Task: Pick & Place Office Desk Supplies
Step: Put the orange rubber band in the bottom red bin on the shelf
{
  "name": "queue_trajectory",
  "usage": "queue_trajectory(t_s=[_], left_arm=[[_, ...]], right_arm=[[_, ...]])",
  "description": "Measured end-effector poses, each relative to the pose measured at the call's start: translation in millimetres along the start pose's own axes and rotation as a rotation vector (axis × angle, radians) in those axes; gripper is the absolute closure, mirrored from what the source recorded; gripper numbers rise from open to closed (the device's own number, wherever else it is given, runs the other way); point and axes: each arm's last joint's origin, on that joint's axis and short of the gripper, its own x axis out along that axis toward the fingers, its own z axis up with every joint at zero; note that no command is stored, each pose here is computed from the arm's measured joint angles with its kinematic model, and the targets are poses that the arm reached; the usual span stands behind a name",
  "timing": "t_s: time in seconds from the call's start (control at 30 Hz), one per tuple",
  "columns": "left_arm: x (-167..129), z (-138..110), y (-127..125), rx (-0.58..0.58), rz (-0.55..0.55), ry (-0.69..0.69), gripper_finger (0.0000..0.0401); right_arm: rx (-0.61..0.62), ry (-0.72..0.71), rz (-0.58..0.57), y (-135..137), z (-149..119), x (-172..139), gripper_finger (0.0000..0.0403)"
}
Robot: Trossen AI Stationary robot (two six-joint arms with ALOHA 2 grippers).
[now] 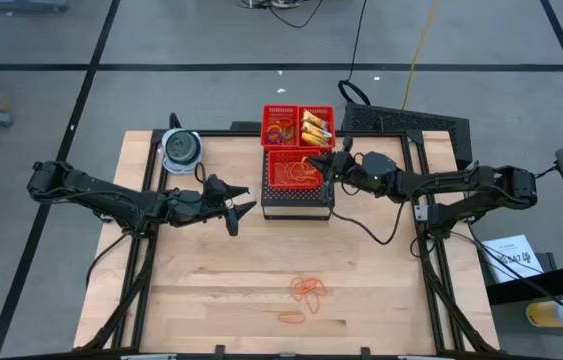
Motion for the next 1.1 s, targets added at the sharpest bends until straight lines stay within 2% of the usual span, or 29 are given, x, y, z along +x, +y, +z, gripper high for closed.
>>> queue_trajectory(t_s=[0.2,0.6,0.8,0.93,1.1], left_arm=[[0.0,0.0,0.0,0.000,0.000,0.000,0.0150],[0.0,0.0,0.0,0.000,0.000,0.000,0.0150],[0.0,0.1,0.0,0.000,0.000,0.000,0.0150],[0.0,0.0,0.0,0.000,0.000,0.000,0.0150],[0.0,0.0,0.1,0.000,0.001,0.000,0.0150]], right_arm=[[0.000,0.002,-0.009,-0.2,-0.1,0.0,0.0383],[0.000,0.002,-0.010,-0.2,-0.1,0.0,0.0295],[0.035,0.036,0.002,1.7,-3.3,-0.3,0.0272],[0.125,0.044,0.103,9.3,1.0,-7.4,0.0269],[0.168,0.039,0.247,22.1,20.1,-35.2,0.0274]])
